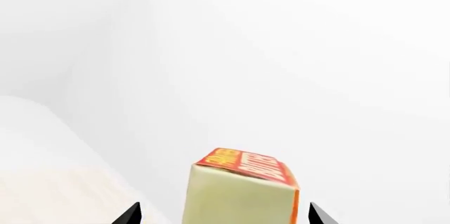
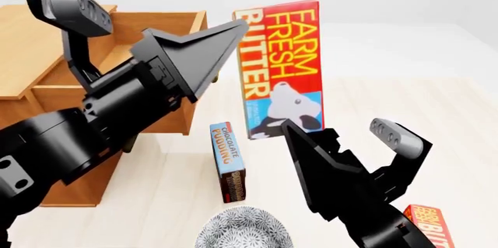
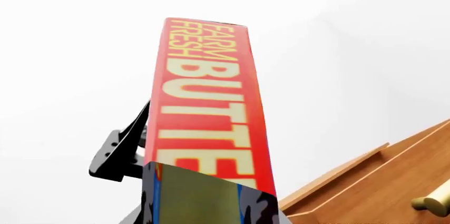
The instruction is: Put the butter at the front in the top drawer of the cabinet and close it.
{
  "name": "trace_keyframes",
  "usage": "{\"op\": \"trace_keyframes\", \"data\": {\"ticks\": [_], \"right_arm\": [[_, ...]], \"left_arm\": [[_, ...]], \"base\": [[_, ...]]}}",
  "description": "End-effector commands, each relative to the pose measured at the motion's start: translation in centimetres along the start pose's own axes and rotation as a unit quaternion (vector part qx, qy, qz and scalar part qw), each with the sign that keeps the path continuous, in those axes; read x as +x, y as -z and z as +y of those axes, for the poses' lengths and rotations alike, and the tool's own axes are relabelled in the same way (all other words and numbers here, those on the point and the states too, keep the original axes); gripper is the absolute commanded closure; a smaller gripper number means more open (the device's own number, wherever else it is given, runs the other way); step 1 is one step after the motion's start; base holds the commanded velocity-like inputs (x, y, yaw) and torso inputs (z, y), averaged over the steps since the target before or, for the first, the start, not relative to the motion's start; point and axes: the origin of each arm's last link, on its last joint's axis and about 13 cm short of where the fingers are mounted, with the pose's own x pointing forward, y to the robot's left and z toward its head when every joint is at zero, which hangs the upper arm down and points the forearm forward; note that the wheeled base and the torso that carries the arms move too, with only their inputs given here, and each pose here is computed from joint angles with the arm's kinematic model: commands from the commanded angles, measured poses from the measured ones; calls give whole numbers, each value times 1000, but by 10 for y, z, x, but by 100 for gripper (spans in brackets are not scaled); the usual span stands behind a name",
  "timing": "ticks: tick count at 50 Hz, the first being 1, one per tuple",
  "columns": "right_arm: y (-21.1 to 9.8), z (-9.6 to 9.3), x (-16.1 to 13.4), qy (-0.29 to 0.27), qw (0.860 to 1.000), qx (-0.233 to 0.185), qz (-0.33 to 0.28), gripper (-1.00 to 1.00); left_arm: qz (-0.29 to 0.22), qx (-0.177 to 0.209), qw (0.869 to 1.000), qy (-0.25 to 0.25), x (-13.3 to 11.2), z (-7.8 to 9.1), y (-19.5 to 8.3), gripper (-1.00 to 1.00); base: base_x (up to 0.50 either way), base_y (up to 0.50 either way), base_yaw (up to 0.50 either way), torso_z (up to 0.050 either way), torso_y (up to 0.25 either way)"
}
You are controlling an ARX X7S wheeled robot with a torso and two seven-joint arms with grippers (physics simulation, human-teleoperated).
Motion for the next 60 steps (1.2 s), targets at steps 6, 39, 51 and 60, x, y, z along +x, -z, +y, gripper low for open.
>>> {"op": "trace_keyframes", "data": {"ticks": [6, 39, 51, 60], "right_arm": [[-5, 3, 6, -24, 1000, -4, -10, 100], [-5, 4, 5, -27, 1000, -1, -4, 100], [-3, 2, 9, -28, 1000, 1, -2, 100], [-2, 1, 11, -29, 1000, 1, -1, 100]], "left_arm": [[16, 1, 1000, 5, 6, 4, 0, -100], [39, -11, 999, 13, 9, 5, 8, -100], [41, -10, 999, 15, 11, 7, 8, -100], [45, -10, 999, 18, 14, 8, 8, -100]], "base": [[0, 0, 0, 2, 2], [0, 0, 0, 0, 1], [0, 0, 0, 0, 1], [0, 0, 0, 1, 0]]}}
